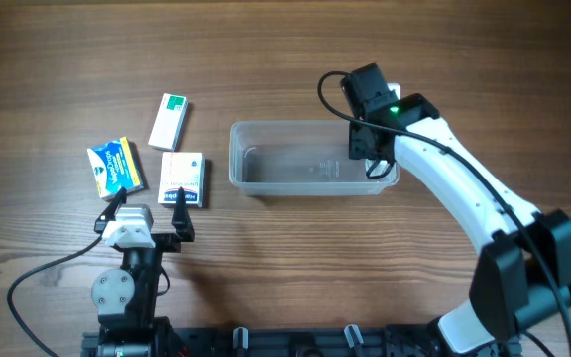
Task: Pack container
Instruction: 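Lower the bottle into the container's right end and open the gripper, then move the right gripper back over the green Zam-Buk box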
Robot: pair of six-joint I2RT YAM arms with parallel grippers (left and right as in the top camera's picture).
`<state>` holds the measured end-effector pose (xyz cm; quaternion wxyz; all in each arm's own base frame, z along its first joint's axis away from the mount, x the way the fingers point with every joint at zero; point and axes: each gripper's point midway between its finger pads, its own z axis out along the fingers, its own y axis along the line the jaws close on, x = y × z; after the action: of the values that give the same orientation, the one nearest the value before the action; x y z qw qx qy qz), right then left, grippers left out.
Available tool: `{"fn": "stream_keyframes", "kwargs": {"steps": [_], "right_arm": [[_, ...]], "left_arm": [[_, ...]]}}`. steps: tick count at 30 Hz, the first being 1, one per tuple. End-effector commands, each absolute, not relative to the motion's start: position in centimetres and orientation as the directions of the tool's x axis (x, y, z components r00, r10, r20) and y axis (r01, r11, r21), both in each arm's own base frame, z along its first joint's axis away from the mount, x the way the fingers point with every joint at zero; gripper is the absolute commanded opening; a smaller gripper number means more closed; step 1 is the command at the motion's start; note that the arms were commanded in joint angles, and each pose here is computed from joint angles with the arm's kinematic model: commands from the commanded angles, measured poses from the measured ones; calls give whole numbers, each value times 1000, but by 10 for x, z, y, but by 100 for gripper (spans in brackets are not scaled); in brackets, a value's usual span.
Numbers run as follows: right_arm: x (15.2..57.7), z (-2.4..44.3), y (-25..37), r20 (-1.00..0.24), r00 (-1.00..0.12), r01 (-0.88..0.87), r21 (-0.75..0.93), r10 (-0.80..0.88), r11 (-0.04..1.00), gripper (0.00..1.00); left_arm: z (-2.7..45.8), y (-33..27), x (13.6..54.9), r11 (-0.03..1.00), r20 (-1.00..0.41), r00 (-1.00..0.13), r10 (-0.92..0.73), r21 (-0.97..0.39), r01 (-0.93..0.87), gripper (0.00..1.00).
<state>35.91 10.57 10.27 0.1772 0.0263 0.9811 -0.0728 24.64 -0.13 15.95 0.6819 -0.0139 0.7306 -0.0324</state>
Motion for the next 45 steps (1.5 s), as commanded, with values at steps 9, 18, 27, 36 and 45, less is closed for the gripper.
{"fn": "stream_keyframes", "kwargs": {"steps": [9,18,27,36,45], "right_arm": [[364,150,102,-469,-883,71,-107,13,992,64],[368,152,84,-471,-880,126,-90,69,988,64],[375,148,58,-430,-889,170,12,159,985,64],[380,147,31,-406,-874,247,100,266,964,57],[367,135,17,-355,-888,283,77,292,956,4]], "left_arm": [[158,-3,246,998,-996,-72,-49,-52,37,100],[158,-3,246,998,-996,-71,-49,-52,37,100],[158,-3,246,998,-996,-72,-49,-52,37,100],[158,-3,246,998,-996,-72,-49,-52,37,100],[158,-3,246,998,-996,-72,-49,-52,37,100]]}}
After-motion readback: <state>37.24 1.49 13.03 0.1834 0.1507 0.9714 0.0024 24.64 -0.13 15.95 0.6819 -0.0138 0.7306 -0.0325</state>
